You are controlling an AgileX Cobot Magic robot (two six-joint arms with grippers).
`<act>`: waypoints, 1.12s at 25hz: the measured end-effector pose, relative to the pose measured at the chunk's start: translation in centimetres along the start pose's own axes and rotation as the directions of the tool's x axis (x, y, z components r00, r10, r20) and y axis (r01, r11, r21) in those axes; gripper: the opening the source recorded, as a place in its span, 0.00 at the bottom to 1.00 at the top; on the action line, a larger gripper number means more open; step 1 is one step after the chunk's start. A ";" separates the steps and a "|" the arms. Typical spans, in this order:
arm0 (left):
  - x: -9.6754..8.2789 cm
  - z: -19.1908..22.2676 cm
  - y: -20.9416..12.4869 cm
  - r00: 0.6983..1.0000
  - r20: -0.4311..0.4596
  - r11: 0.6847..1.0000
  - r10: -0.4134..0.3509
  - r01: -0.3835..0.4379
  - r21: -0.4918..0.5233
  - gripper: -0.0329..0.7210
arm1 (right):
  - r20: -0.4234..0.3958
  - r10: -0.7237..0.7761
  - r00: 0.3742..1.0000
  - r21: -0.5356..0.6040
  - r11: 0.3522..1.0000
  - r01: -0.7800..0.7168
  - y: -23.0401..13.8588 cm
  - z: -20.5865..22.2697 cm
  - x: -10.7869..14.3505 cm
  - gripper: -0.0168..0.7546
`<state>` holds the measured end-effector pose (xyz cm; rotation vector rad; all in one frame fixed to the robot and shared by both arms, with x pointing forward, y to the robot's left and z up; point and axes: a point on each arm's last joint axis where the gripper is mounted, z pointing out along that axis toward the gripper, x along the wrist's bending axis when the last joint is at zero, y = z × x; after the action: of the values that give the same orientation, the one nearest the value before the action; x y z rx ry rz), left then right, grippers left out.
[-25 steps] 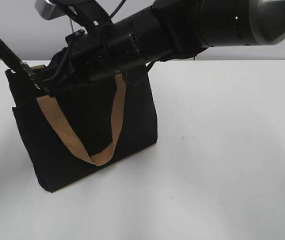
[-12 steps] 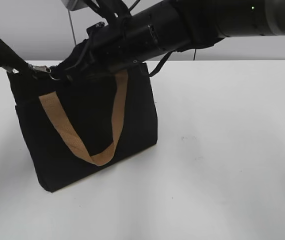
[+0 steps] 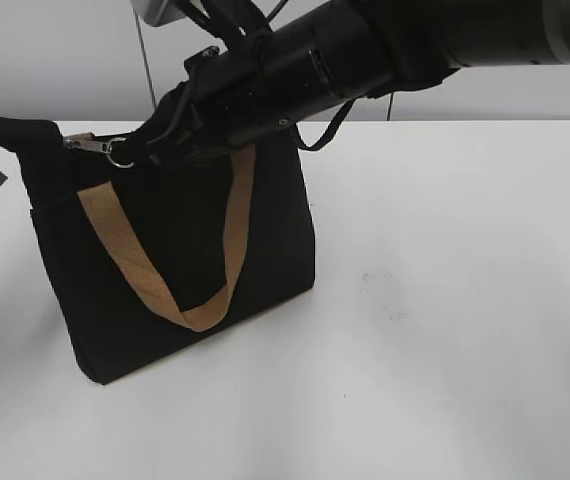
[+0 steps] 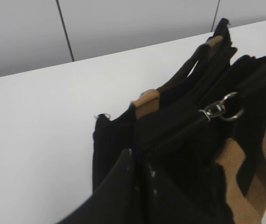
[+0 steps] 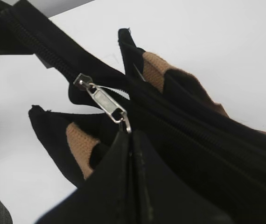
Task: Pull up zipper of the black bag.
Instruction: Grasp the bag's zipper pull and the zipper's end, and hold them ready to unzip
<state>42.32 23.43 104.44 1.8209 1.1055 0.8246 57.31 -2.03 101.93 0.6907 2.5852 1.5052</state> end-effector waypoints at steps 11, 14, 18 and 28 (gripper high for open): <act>1.5 -2.2 -0.4 0.997 -0.069 0.999 -0.038 0.041 0.032 0.05 | -0.011 0.003 1.000 0.000 1.000 -0.003 0.0 0.0 0.1 0.02; 1.4 -2.5 -0.7 0.997 -0.059 0.997 -0.043 0.047 0.066 0.05 | -0.011 0.005 1.000 0.000 1.000 -0.005 0.0 0.0 0.1 0.02; 1.3 -2.6 -0.9 0.998 -0.050 0.994 -0.046 0.051 0.097 0.05 | -0.004 0.002 1.000 0.000 1.000 -0.002 0.0 0.0 0.0 0.02; 1.2 -2.7 -1.0 0.998 -0.047 0.993 -0.048 0.052 0.105 0.05 | 0.044 0.026 0.999 -0.006 1.000 -0.026 -0.3 -1.0 -1.9 0.02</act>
<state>40.21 25.67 104.84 1.8619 1.2391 0.7932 58.67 -3.74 101.91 0.7510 2.5487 1.4867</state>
